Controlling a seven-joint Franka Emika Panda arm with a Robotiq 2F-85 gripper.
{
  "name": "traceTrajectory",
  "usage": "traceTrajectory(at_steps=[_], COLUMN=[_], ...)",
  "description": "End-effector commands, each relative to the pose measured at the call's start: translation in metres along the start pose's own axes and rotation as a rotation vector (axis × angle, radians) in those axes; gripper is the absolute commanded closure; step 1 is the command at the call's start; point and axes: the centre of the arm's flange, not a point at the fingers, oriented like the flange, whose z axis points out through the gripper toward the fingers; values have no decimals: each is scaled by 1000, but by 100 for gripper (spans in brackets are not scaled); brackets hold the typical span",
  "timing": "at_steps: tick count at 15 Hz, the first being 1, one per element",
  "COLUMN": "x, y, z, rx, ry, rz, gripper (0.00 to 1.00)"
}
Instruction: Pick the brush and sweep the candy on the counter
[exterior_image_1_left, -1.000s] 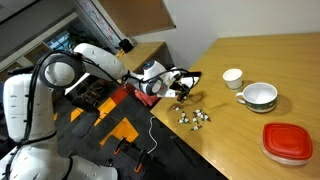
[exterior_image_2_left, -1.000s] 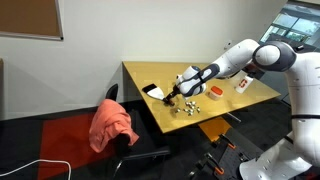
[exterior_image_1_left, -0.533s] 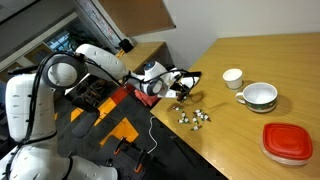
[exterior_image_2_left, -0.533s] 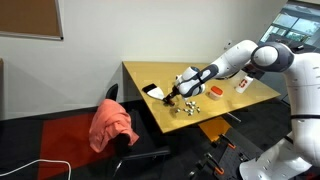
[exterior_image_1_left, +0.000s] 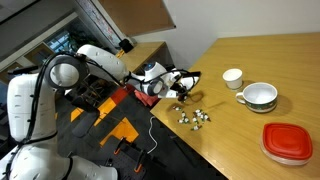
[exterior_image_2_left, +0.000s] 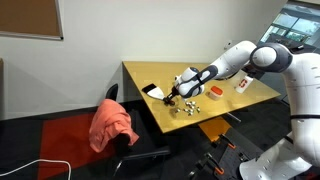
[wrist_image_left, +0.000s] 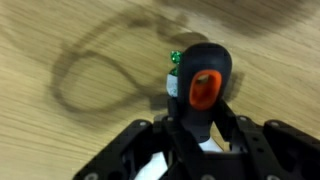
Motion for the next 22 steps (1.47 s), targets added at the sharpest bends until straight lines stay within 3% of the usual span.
traceTrajectory(at_steps=[1, 4, 16, 22], x=[7, 6, 1, -26], y=[1, 0, -10, -25], z=[3, -4, -92, -137], rx=[7, 1, -15, 79], ry=[-1, 8, 27, -48], rz=[-1, -1, 1, -107], gripper=[87, 87, 87, 87])
